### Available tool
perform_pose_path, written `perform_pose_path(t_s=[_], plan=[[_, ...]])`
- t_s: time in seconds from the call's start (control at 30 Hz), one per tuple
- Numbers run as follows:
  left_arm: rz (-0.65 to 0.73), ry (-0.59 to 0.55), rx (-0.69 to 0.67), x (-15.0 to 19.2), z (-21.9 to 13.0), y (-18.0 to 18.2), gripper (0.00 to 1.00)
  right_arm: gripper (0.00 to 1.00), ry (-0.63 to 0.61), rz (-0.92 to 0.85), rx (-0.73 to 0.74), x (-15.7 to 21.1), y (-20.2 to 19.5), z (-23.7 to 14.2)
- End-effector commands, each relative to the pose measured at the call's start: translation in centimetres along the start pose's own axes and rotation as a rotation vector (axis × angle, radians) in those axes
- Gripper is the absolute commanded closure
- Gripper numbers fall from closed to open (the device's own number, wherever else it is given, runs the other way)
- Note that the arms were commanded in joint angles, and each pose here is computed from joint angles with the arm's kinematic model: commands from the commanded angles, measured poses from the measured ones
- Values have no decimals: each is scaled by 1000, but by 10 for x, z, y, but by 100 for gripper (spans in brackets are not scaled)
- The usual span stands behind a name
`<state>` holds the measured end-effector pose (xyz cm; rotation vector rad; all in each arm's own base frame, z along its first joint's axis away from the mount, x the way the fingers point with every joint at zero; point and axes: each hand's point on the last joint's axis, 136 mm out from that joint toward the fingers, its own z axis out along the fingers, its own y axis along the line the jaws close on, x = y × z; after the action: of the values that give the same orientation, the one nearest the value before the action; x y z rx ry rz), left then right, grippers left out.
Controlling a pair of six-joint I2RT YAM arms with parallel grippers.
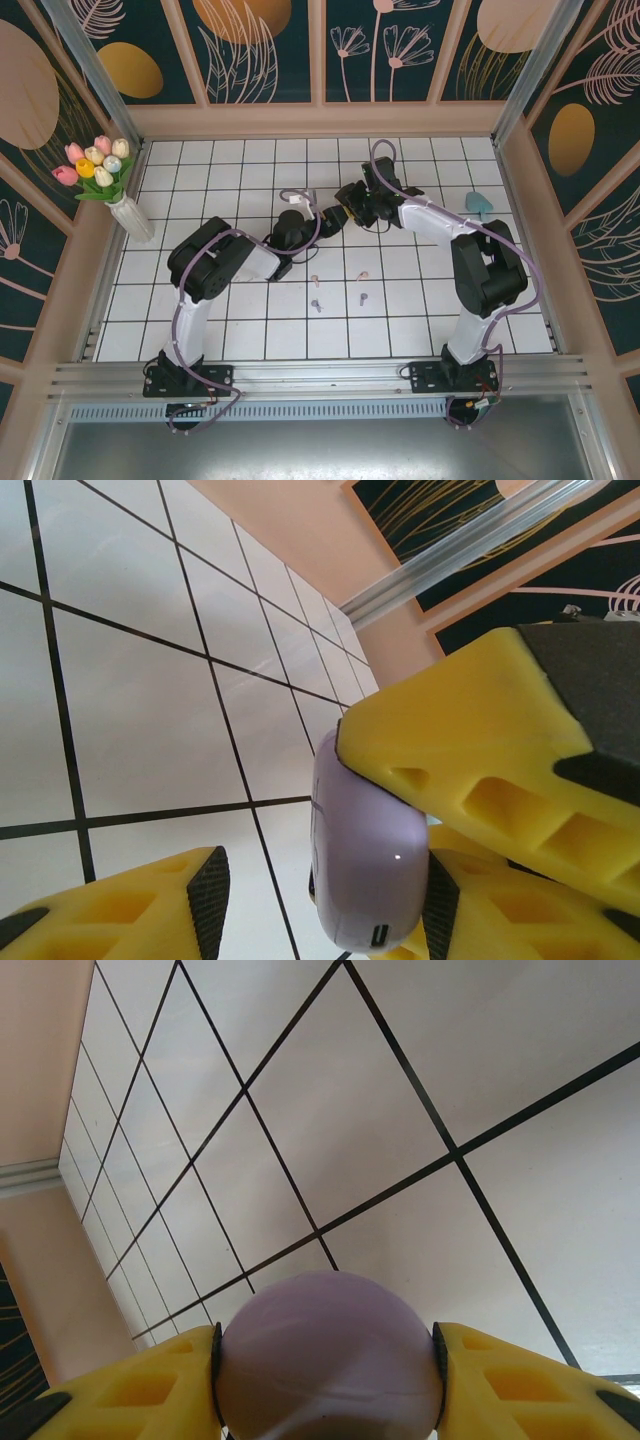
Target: Insert the wireless bluetooth earbuds into the charging case
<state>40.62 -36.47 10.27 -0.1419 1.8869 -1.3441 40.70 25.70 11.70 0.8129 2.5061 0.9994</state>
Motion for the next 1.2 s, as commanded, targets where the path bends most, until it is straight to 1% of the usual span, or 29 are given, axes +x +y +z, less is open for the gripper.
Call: perform_pose_path(t_s=[0.0,0.3,0.6,0.8,0.87,0.93,1.0,1.07,1.17], plan=[[-12,-44,30,-8,8,-7,47,53,5,-2,-41,2,9,-14],[-25,-62,22,-9,10,-2,58,53,10,-3,-43,4,7,-15],[-46,-95,41,-15,10,-5,76,53,19,11,-51,6,6,-15],[-65,-112,68,-18,9,-9,86,52,17,11,-60,6,8,-17],[-67,-110,75,-17,9,-10,87,50,16,12,-61,6,8,-18],[-70,-106,81,-17,9,-11,89,47,12,12,-63,4,9,-19],[-70,-104,84,-16,9,-12,90,40,7,14,-66,1,11,-20],[-71,-100,85,-15,7,-11,92,30,-5,19,-70,-7,12,-23],[-67,-86,80,-11,1,-10,93,25,-48,25,-88,-27,16,-37]])
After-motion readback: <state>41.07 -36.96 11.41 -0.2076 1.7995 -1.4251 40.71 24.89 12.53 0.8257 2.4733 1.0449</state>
